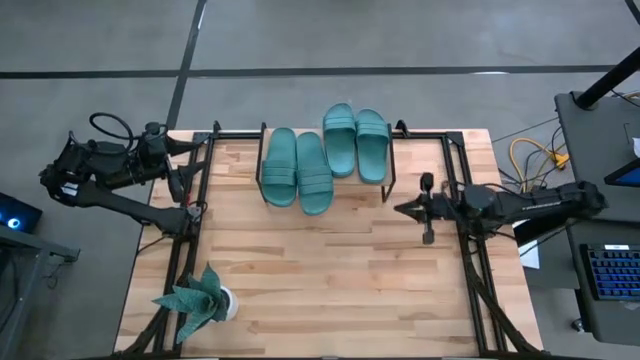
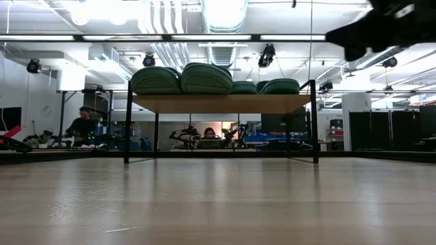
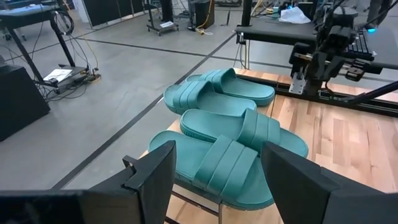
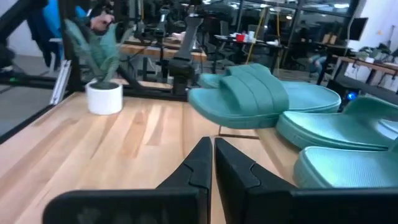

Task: Pick and place slides into the shelf
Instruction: Return to Home Position

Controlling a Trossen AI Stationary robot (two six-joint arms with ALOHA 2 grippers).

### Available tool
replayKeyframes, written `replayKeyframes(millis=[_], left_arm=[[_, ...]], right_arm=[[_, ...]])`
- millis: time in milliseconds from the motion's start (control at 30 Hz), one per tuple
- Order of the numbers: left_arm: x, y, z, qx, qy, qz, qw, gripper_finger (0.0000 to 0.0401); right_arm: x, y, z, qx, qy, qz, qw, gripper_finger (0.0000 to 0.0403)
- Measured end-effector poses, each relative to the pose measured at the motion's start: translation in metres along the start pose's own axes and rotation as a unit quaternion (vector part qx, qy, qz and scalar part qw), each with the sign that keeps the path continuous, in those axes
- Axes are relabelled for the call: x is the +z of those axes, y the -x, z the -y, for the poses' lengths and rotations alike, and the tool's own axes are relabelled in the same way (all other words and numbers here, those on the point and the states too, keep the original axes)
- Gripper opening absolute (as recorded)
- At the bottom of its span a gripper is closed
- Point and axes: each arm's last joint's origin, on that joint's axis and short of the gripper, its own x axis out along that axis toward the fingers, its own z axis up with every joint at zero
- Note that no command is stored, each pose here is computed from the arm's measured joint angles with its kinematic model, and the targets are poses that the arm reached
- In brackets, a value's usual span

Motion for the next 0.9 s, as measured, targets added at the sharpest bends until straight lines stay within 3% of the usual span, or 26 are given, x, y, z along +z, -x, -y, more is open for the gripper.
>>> replayKeyframes(millis=[300,533,700,900], left_arm=[[0.0,0.0,0.0,0.0,0.001,0.001,1.0,0.0219],[0.0,0.0,0.0,0.0,0.001,0.001,1.0,0.0219],[0.0,0.0,0.0,0.005,-0.001,0.002,1.0,0.0219],[0.0,-0.001,0.0,0.015,-0.013,0.003,1.0,0.0219]], right_arm=[[0.011,0.038,-0.008,-0.003,0.014,0.0,1.0,0.0008],[-0.022,0.042,-0.012,0.003,-0.001,0.005,1.0,0.0008],[-0.038,0.039,-0.019,0.072,0.032,0.065,0.995,0.0008],[-0.038,0.04,-0.011,0.007,0.072,0.082,0.994,0.0008]])
